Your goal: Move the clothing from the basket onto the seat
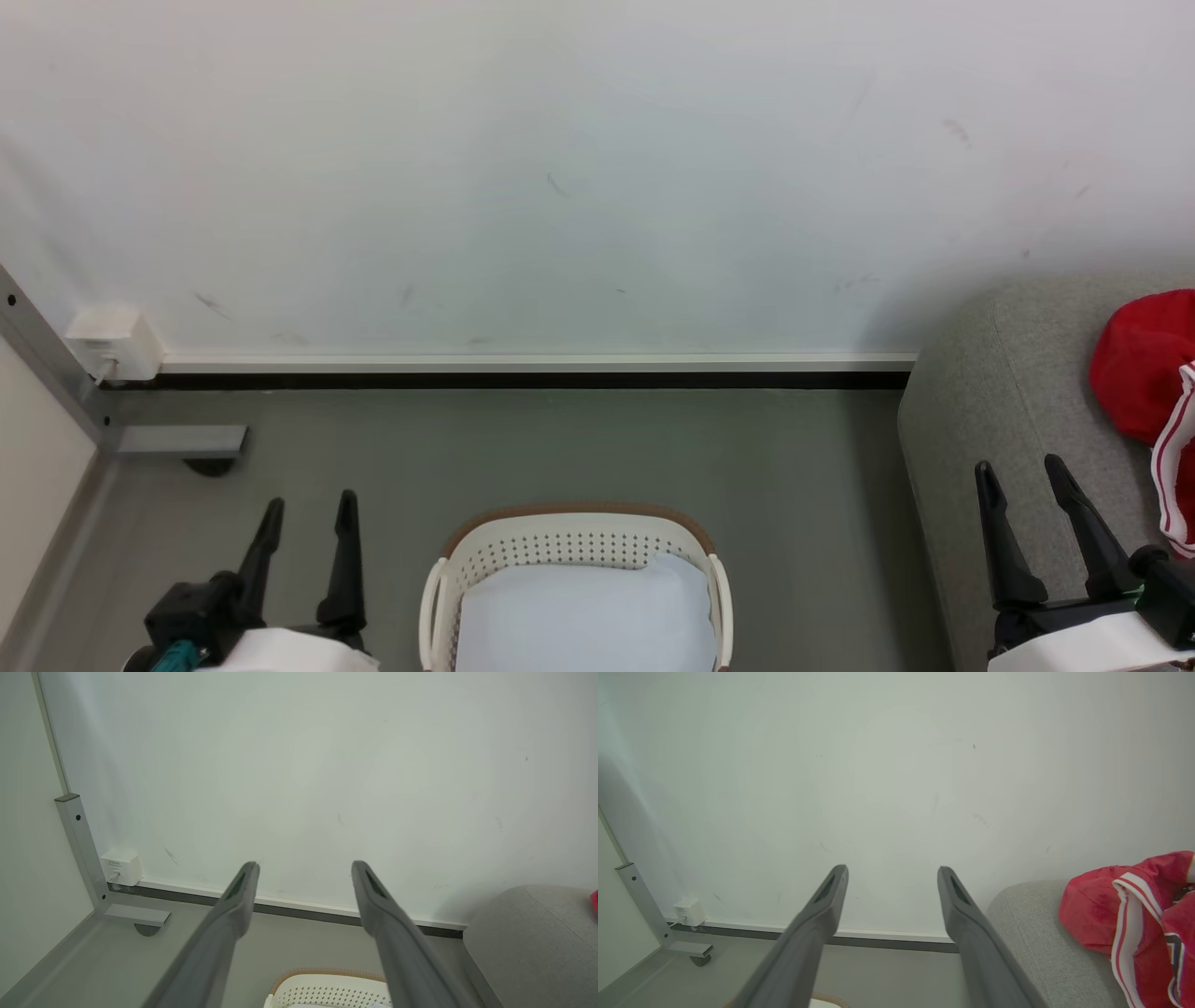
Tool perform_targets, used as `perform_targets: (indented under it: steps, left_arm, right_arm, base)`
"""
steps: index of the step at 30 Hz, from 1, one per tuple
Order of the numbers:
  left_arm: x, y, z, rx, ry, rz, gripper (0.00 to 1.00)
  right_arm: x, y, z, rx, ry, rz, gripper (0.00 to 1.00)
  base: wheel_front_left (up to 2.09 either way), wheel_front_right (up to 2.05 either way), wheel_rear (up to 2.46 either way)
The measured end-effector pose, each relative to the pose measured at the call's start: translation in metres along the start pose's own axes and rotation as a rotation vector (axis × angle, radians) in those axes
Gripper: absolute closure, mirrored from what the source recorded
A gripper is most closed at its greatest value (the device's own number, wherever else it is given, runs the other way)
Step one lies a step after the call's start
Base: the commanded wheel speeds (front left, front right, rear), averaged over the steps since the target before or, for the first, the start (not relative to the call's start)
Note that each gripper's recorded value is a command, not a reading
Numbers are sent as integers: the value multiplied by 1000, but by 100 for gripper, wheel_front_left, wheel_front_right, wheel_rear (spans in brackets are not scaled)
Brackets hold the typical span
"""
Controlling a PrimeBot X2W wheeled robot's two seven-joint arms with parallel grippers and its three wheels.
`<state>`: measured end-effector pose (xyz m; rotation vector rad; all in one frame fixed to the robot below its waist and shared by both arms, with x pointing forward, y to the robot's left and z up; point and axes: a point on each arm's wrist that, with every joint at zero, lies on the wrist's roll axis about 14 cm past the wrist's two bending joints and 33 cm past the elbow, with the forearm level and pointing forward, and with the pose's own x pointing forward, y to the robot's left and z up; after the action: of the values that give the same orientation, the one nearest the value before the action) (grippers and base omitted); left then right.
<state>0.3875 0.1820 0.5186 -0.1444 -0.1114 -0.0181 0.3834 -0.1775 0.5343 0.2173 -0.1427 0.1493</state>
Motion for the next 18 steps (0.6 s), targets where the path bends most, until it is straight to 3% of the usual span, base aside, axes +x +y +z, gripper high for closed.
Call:
perform_targets:
  steps: [18]
  left_arm:
    - [-1, -2, -4, -3, 9, -7, 0]
  right_arm:
    - [0, 4, 0, 11, -1, 9, 0]
  base:
    - [0, 0, 0]
